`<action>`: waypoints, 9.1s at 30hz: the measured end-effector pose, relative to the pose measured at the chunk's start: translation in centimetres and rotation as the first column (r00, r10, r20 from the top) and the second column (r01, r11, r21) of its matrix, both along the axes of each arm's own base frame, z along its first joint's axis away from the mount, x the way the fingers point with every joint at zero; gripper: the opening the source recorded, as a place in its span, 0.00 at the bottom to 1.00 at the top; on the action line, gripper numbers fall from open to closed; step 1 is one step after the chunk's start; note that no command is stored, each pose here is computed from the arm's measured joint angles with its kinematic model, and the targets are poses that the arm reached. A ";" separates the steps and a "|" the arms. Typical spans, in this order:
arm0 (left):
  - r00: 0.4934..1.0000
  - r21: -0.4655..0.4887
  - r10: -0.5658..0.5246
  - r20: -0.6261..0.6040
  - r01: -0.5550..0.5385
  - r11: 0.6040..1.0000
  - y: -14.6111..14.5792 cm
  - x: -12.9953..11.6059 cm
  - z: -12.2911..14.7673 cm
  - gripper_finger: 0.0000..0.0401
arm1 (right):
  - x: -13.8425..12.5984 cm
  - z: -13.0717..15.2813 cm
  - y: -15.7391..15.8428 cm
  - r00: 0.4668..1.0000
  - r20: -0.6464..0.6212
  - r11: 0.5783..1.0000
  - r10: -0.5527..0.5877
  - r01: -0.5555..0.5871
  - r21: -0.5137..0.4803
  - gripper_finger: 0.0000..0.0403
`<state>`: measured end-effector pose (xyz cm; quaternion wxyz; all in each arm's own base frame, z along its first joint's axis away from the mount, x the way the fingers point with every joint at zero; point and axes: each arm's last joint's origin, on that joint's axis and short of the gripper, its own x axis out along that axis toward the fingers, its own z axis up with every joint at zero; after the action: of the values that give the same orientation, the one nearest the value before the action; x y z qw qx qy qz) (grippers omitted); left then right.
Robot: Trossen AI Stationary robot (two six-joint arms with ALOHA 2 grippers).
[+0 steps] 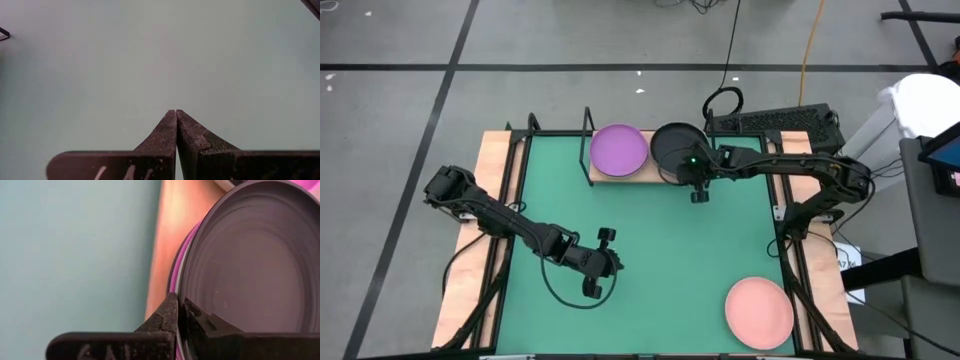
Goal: Place and stack plates onto a shelf
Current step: Stack the black plate on top of the light green plate on the shelf, then stack the light orange on top of the purple plate on the shelf
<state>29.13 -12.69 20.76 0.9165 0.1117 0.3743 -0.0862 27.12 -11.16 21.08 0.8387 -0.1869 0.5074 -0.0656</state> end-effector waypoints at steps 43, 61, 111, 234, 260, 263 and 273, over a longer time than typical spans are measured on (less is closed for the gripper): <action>1.000 -0.012 -0.001 0.028 0.001 1.000 -0.1 0.2 0.2 0.01 | -3.1 6.2 7.3 0.981 0.193 0.998 -0.004 -0.009 0.066 0.43; 0.999 -0.022 0.000 0.047 0.001 1.000 -0.2 0.3 0.3 0.01 | -7.1 5.5 19.9 0.999 0.046 0.919 -0.009 -0.010 0.395 0.43; 0.996 -0.073 0.028 0.084 -0.022 0.997 -0.3 0.6 0.7 0.01 | -14.1 -6.6 26.3 0.890 -0.446 0.911 -0.094 0.258 0.323 0.29; 0.707 0.599 -0.706 -0.027 0.577 0.555 -2.1 13.1 -1.4 0.25 | -6.9 -1.2 14.3 0.909 -0.240 0.507 -0.340 0.392 0.768 0.00; 0.693 0.574 -0.720 -0.041 0.606 0.551 -1.9 13.3 -2.3 0.04 | -5.9 -0.6 14.2 0.949 -0.097 0.547 -0.300 0.254 0.798 0.24; 0.696 0.557 -0.715 -0.063 0.619 0.553 -1.8 13.2 -2.5 0.04 | -5.9 -0.5 14.2 0.951 -0.084 0.550 -0.299 0.244 0.799 0.32; 0.727 0.493 -0.673 -0.135 0.639 0.590 -1.6 12.4 -2.9 0.04 | -8.1 3.0 13.7 0.873 0.235 0.726 -0.426 0.175 0.665 0.35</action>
<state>41.51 -14.32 17.91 0.7679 0.4815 0.2850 -0.3120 19.06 2.56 24.07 0.9099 0.2041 0.3551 -0.0657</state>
